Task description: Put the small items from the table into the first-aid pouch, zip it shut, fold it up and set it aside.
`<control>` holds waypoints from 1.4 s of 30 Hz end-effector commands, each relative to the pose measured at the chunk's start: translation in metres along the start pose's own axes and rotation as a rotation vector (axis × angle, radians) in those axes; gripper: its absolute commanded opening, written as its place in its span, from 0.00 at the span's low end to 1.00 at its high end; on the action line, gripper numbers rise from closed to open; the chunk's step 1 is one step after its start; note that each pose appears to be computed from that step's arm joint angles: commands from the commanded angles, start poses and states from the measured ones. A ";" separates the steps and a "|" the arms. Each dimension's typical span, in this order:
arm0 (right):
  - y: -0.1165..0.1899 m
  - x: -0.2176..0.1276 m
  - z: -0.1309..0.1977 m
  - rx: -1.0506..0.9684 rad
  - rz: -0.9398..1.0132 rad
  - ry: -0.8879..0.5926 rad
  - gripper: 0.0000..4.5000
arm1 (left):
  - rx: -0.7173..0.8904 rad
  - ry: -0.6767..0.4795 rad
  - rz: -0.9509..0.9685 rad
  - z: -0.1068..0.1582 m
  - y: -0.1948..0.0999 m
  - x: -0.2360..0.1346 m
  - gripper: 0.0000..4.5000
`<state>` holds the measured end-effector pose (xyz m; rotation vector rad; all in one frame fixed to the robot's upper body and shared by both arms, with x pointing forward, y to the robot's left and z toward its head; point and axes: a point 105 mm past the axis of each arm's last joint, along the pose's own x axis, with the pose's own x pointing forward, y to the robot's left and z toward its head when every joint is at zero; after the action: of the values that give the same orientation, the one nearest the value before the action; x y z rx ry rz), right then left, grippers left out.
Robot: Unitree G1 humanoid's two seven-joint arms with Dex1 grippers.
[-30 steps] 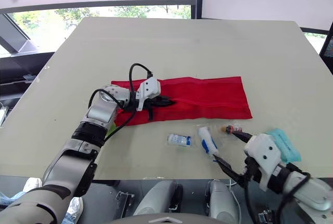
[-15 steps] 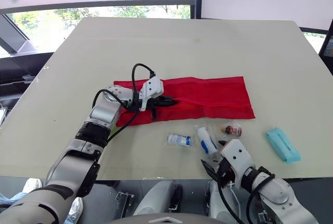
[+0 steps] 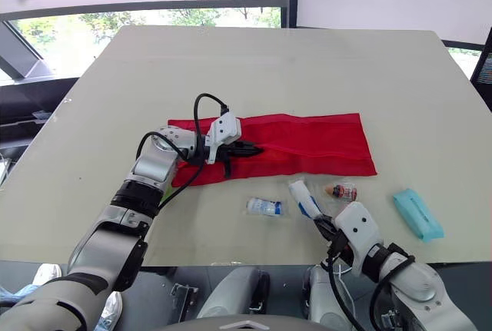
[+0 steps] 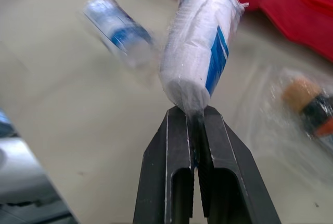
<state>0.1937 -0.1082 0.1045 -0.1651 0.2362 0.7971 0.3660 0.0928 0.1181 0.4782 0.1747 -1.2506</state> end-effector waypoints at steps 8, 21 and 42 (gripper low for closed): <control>-0.018 0.031 0.024 0.063 -0.036 0.046 0.02 | -0.056 -0.114 0.017 0.030 0.007 0.004 0.00; -0.036 0.089 0.038 0.105 -0.093 0.121 0.02 | -0.064 -0.139 -0.027 0.040 -0.007 0.016 0.00; -0.033 0.145 0.070 0.044 -0.126 0.071 0.02 | -0.080 -0.153 -0.065 0.044 -0.025 0.027 0.00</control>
<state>0.3238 -0.0257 0.1114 -0.1531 0.4136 0.6257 0.3518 0.0526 0.1352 0.3111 0.1415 -1.2933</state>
